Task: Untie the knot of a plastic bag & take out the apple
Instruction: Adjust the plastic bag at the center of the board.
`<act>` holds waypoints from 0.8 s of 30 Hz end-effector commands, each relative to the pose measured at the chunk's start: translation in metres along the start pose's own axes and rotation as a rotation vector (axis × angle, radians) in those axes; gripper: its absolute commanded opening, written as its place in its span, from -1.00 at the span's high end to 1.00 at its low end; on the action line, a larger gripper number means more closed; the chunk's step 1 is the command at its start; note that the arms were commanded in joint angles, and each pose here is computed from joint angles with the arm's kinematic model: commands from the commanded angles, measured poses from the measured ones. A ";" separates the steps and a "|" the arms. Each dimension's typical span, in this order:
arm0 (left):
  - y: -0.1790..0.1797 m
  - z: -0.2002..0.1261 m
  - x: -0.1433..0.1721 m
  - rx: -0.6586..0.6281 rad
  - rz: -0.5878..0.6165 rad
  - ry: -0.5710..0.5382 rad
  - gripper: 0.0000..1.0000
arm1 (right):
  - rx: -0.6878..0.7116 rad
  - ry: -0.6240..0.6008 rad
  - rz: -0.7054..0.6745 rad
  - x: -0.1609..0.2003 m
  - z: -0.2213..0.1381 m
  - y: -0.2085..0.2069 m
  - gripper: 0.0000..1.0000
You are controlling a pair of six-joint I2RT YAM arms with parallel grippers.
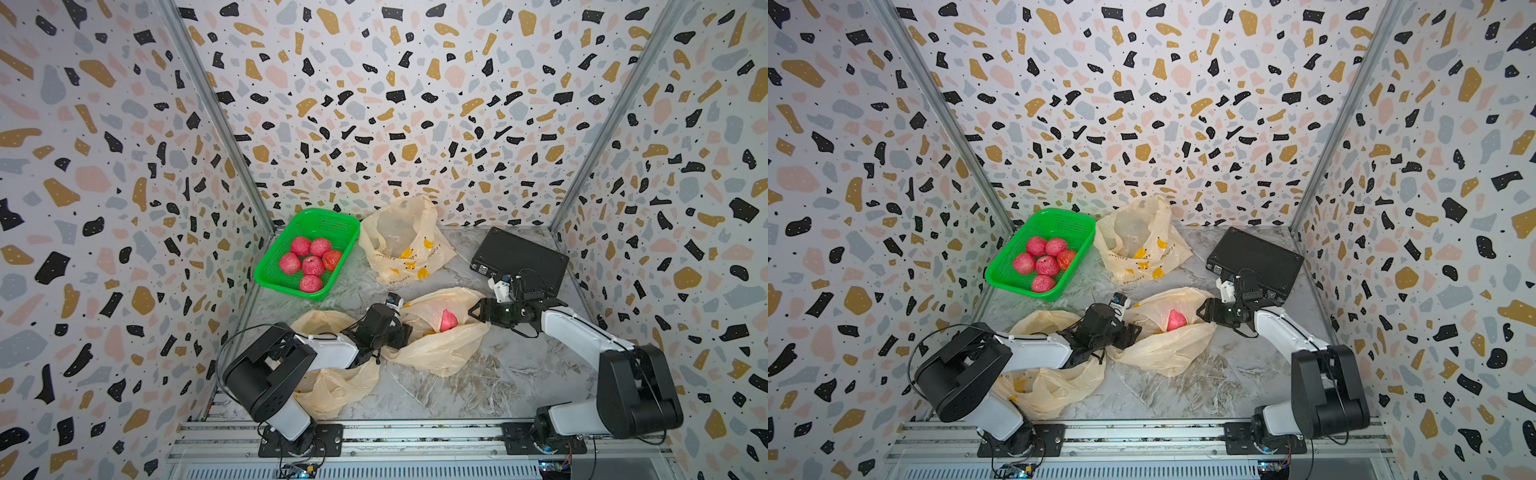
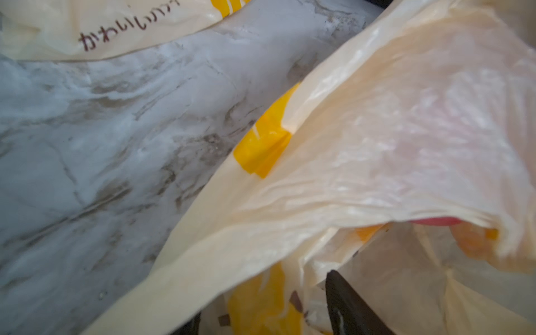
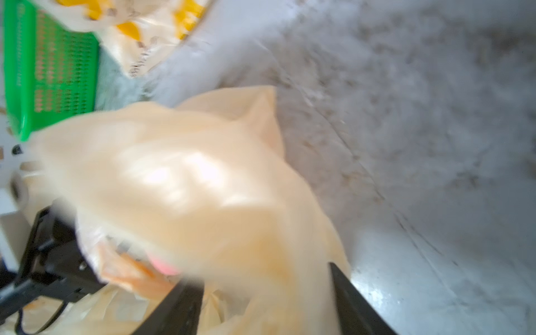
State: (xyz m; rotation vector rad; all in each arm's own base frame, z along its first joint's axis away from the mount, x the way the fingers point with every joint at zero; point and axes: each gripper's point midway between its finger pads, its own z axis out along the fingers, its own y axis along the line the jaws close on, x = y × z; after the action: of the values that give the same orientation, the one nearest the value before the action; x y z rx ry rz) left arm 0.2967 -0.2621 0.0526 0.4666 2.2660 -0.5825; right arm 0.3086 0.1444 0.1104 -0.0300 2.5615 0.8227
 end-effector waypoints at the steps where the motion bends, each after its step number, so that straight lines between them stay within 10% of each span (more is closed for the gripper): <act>1: -0.012 -0.009 -0.018 0.011 0.066 -0.025 -0.36 | 0.040 -0.015 -0.076 -0.007 -0.029 0.017 -0.99; 11: -0.041 -0.028 -0.033 0.044 0.199 -0.053 -0.41 | 0.137 -0.033 -0.359 -0.011 -0.058 0.058 -0.99; 24: -0.104 -0.045 0.006 0.258 0.307 0.035 -0.42 | 0.030 0.168 -0.527 0.032 0.016 0.096 -0.73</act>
State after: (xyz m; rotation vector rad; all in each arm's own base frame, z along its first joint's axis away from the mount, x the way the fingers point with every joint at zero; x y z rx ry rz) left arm 0.2289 -0.3152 0.1112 0.8613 2.1016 -0.6721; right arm 0.2679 0.2330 0.1383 -0.7316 2.5625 0.6072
